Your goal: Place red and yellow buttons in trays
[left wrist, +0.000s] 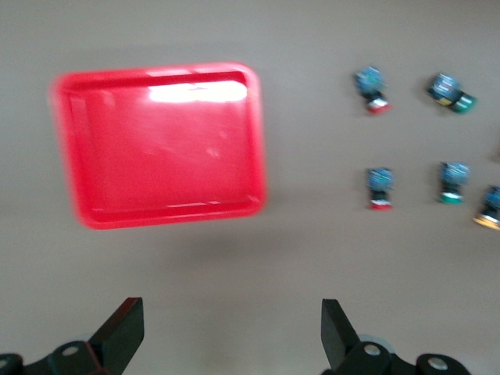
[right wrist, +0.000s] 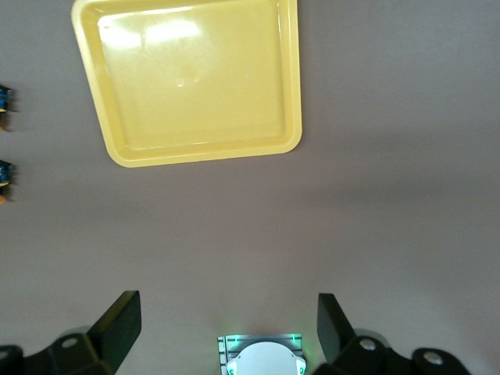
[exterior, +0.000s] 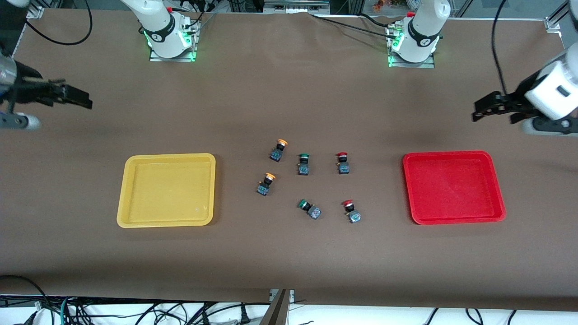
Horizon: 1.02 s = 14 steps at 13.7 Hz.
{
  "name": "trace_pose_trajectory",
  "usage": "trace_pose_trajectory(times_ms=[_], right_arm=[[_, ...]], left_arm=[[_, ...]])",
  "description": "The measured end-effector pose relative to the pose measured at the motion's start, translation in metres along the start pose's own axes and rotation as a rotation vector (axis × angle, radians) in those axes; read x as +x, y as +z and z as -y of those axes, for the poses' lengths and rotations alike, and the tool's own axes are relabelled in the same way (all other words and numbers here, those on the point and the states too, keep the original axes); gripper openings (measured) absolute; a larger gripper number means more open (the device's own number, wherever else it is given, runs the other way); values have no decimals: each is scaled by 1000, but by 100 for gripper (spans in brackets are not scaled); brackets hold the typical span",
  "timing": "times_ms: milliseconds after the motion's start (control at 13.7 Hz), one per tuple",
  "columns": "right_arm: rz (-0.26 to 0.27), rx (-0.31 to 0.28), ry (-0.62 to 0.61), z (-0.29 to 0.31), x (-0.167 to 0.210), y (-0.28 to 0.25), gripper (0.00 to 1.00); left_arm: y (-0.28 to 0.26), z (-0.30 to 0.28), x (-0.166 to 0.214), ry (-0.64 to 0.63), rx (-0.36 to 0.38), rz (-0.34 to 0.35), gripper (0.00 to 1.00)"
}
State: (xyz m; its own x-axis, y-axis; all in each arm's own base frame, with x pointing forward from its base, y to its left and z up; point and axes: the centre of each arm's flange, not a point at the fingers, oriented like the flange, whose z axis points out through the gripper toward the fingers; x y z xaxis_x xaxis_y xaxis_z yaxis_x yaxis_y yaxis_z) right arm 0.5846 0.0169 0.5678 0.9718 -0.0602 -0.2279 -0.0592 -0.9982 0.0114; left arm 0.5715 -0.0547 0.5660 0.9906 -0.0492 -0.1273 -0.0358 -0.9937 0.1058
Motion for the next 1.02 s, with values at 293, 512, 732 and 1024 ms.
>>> trace_pose_trajectory(times_ms=[293,512,732,1024], right_arm=[[-17,32,68,31,75,82,100],[-26,60,207,103,114,155,100],[-104,86,328,212,120,210,100],[-201,170,449,315,111,271,100]], left_arm=[[113,-94,59,-67,-9,17,100],[221,-170,79,-125,88,16,100],[326,-234,71,-101,166,29,100],[383,-232,79,-107,159,24,100]])
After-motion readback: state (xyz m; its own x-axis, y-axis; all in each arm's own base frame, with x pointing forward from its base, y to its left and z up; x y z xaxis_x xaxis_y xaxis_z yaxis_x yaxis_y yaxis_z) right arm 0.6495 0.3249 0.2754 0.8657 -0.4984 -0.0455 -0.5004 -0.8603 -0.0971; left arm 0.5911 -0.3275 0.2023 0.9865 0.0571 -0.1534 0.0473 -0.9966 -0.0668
